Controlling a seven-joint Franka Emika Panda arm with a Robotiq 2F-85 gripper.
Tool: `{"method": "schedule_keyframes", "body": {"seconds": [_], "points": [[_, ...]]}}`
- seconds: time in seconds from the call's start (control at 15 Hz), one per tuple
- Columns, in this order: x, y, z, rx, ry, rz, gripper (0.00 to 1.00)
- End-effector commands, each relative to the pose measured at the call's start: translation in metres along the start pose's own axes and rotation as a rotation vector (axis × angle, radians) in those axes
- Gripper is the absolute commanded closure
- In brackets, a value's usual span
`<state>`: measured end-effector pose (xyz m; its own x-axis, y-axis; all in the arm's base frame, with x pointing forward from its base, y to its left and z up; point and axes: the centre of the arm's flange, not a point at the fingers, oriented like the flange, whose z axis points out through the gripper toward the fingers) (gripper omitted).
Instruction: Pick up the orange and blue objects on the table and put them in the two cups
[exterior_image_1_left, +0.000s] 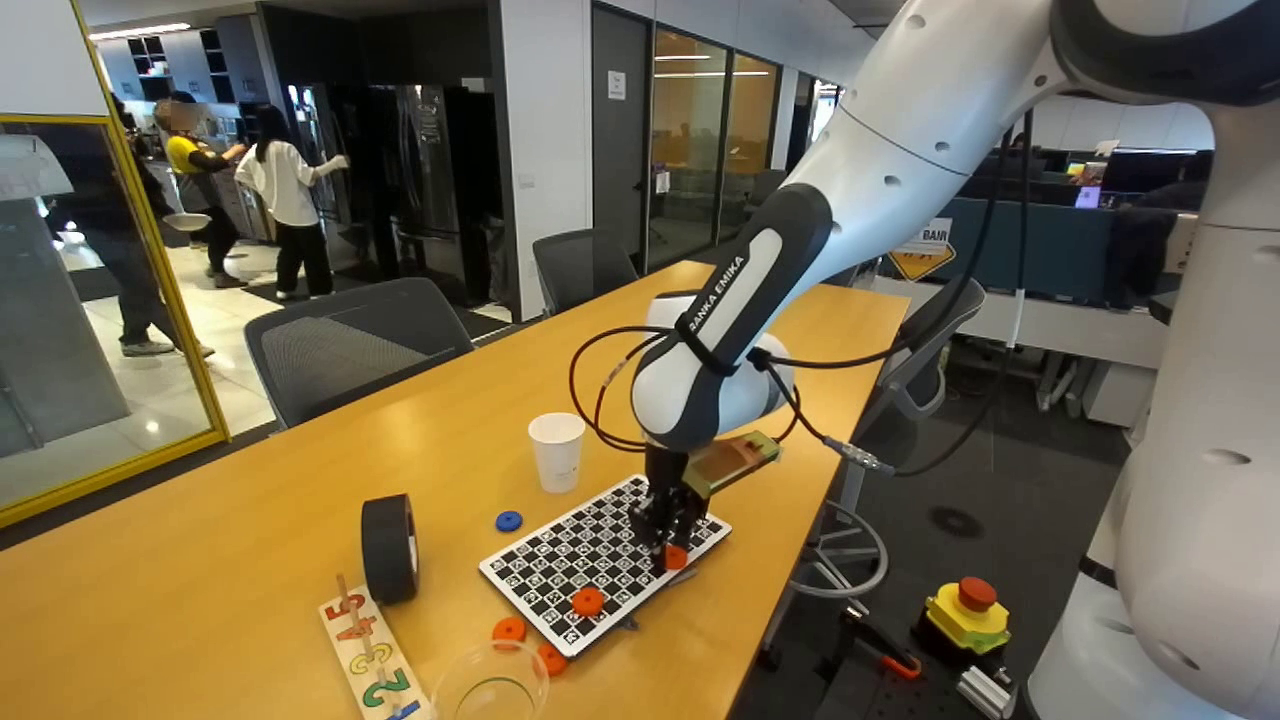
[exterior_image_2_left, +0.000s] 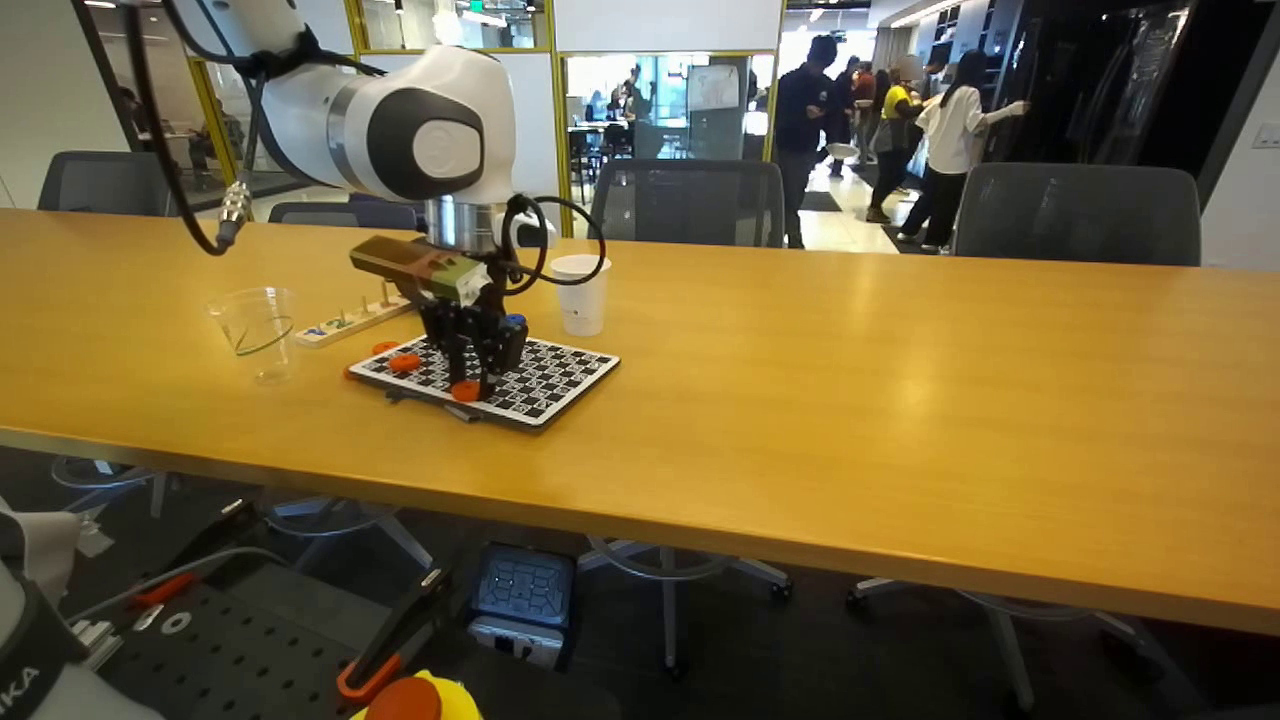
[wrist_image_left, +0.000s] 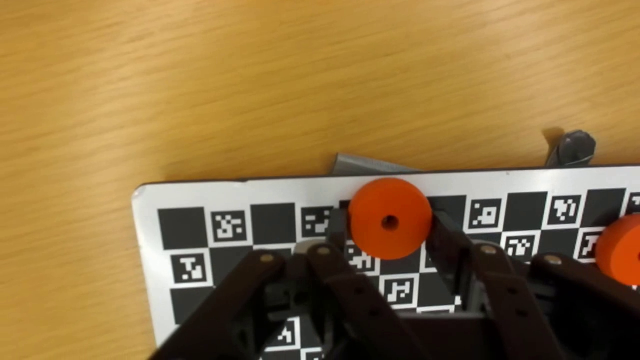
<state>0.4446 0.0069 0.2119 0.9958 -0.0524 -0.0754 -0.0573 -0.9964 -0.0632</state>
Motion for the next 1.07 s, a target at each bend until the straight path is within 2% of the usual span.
{"method": "schedule_keyframes", "body": {"seconds": [0.0,0.47,0.73,1.0], "points": [[0.006,-0.008,-0.009,-0.033,0.027,0.018,0.77],[0.019,-0.062,-0.052,-0.164,0.111,-0.095,0.77],[0.013,-0.109,-0.073,-0.156,0.178,-0.238,0.77],[-0.008,-0.160,-0.083,-0.144,0.219,-0.392,0.77]]}}
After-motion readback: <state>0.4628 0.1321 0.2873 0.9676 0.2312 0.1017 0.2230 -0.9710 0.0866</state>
